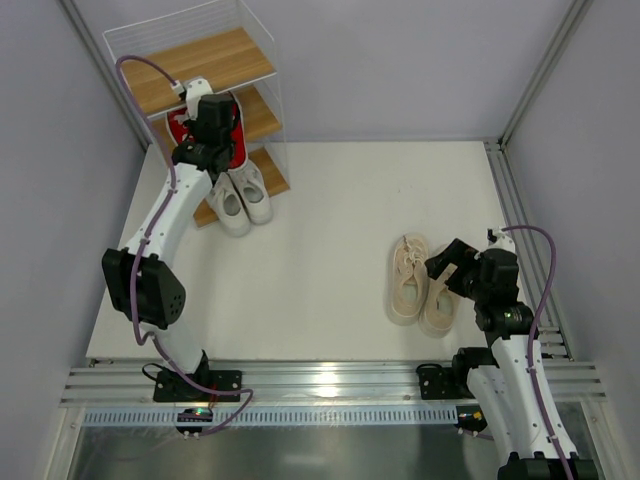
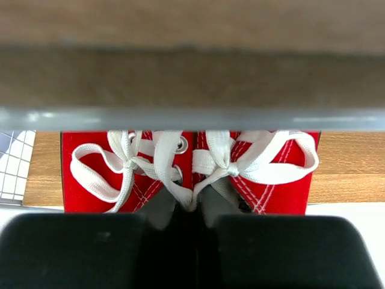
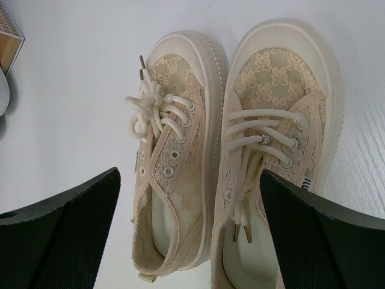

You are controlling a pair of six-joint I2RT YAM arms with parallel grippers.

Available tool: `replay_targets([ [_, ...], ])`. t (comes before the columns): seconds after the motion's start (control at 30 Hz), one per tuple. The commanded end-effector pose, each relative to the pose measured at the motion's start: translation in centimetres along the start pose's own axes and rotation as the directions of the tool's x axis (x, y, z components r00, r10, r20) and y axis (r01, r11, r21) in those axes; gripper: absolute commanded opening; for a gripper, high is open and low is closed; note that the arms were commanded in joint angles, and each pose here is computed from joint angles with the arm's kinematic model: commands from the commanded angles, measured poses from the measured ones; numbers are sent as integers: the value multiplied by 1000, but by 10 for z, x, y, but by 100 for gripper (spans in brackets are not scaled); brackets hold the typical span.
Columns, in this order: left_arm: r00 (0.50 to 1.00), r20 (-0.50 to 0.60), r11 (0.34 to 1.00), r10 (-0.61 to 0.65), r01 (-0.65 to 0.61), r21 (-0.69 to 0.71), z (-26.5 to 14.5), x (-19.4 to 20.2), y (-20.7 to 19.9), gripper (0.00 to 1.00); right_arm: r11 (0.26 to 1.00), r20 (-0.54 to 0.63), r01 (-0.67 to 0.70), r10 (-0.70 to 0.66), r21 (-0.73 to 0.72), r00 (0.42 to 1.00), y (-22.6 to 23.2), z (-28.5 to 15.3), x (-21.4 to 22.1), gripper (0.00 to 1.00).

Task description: Place and organize the shoes onto the shoe shelf

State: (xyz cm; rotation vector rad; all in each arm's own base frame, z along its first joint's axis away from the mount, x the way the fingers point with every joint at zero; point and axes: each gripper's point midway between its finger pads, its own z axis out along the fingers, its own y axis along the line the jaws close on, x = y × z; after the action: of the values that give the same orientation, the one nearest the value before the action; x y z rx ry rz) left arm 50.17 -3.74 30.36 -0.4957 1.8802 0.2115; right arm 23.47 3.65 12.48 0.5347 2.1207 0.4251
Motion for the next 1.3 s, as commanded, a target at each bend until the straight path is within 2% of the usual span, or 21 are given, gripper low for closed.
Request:
replay_targets([
  [0.0,951,209,974,-227,215,76,-11,-80,-10,16,999,66,24,-21,-40,998,13,-6,-21,97],
  [0.07,950,205,971,-236,225,77,-12,-80,-9,27,999,62,25,-22,-41,998,13,-5,-20,97],
  [0.1,950,202,971,-237,226,77,-13,-79,-9,42,999,62,25,-22,-42,998,13,-5,-20,97],
  [0.2,948,203,969,-245,235,72,-16,-81,-6,65,999,63,24,-21,-43,998,13,-5,-19,97],
  [0.3,945,210,968,-251,242,66,-21,-85,-2,74,999,63,24,-21,-46,998,13,-4,-18,97],
  [0.6,922,229,947,-312,283,152,-47,-103,-1,89,998,59,18,-15,-52,998,13,-3,-16,97],
  [0.9,939,199,959,-281,265,104,-46,-91,6,91,998,53,12,-9,-59,999,12,-1,-12,97],
  [1.13,939,205,957,-276,247,155,-81,-90,-10,91,998,58,7,-3,-68,998,13,-2,-11,97],
  [1.17,937,206,952,-283,248,180,-93,-91,-15,93,998,60,5,-1,-68,998,13,-3,-11,97],
  [1.2,941,197,954,-276,242,179,-95,-85,-16,99,998,59,5,-1,-69,998,13,-2,-11,97],
  [1.27,937,198,949,-289,253,186,-107,-84,-16,100,997,61,7,-3,-72,998,14,-3,-11,97],
])
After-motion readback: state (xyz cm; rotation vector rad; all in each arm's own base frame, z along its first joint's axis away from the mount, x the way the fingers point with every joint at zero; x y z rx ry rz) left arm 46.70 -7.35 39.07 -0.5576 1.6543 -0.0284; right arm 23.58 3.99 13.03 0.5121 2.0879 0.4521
